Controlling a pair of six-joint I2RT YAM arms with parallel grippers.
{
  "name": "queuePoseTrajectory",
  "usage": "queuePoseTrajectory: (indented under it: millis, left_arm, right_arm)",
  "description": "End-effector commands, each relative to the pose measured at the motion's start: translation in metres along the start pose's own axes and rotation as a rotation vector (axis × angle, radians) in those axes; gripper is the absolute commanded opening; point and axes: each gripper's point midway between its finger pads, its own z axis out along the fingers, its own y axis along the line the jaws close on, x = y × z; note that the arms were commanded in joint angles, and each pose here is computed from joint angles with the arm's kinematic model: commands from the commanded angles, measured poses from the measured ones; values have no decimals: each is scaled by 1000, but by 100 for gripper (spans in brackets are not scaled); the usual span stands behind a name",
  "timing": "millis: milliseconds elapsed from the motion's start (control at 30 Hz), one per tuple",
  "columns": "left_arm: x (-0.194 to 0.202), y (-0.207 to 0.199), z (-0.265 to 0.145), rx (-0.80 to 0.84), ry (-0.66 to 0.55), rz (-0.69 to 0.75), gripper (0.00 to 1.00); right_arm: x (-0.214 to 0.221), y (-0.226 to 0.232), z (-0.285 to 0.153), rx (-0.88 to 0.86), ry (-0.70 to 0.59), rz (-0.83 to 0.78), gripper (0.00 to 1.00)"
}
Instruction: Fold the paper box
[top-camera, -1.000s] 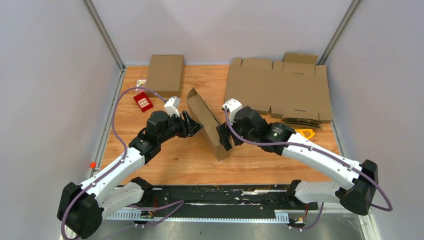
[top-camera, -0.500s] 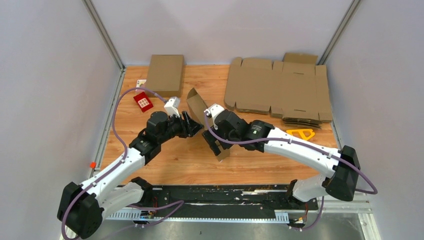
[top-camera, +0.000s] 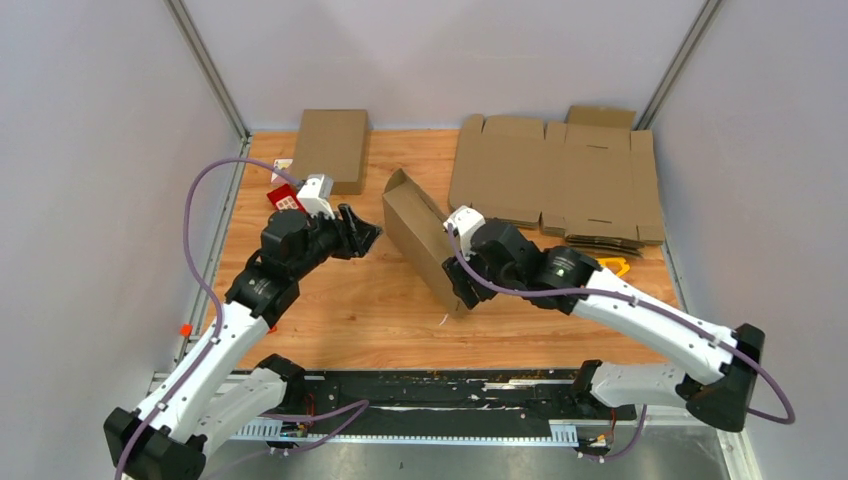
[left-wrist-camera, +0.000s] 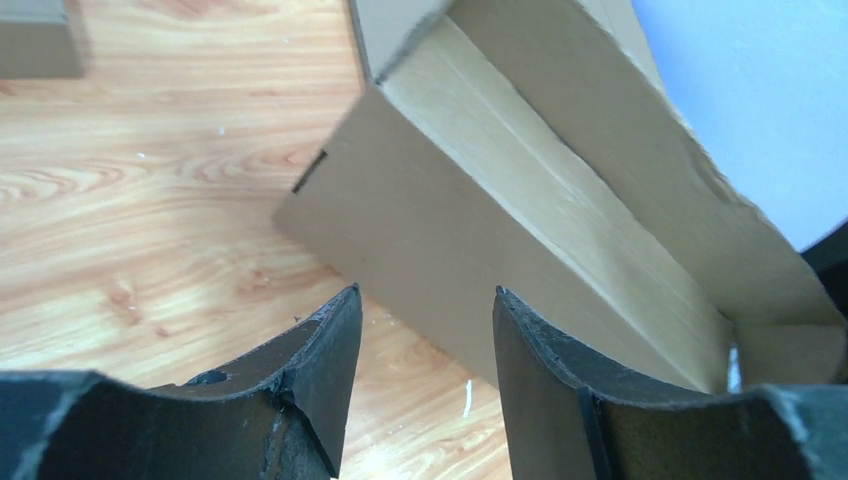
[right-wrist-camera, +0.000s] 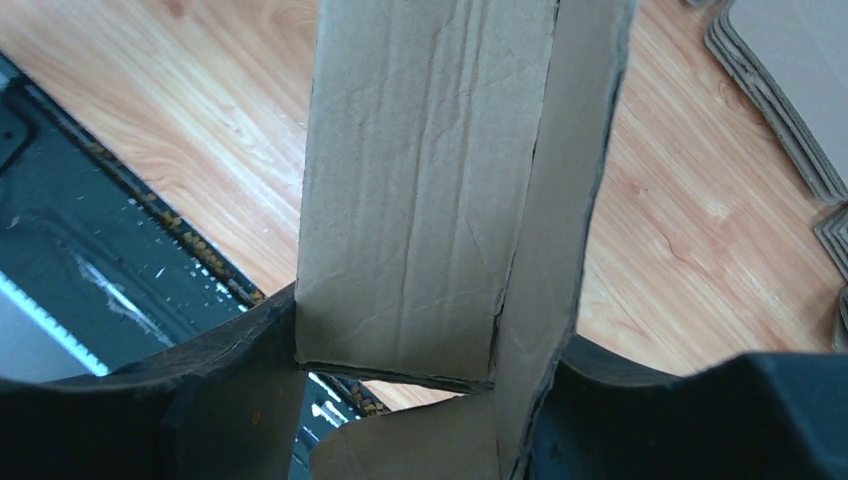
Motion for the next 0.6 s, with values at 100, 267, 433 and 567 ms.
queuePoseTrajectory:
  millis: [100, 267, 433, 567]
  left_arm:
    - [-31, 15, -10, -111, -96, 114, 64]
    - [-40, 16, -16, -112, -150, 175, 69]
    - [-28, 24, -15, -113, -162, 171, 69]
    - [-22, 30, -9, -118, -165, 177, 66]
  right_arm:
    - [-3, 26, -26, -204, -104, -88, 52]
    - [7, 25, -21, -206, -80, -115, 57]
    - [3, 25, -12, -202, -79, -157, 60]
    - [3, 24, -1, -187, -71, -174, 63]
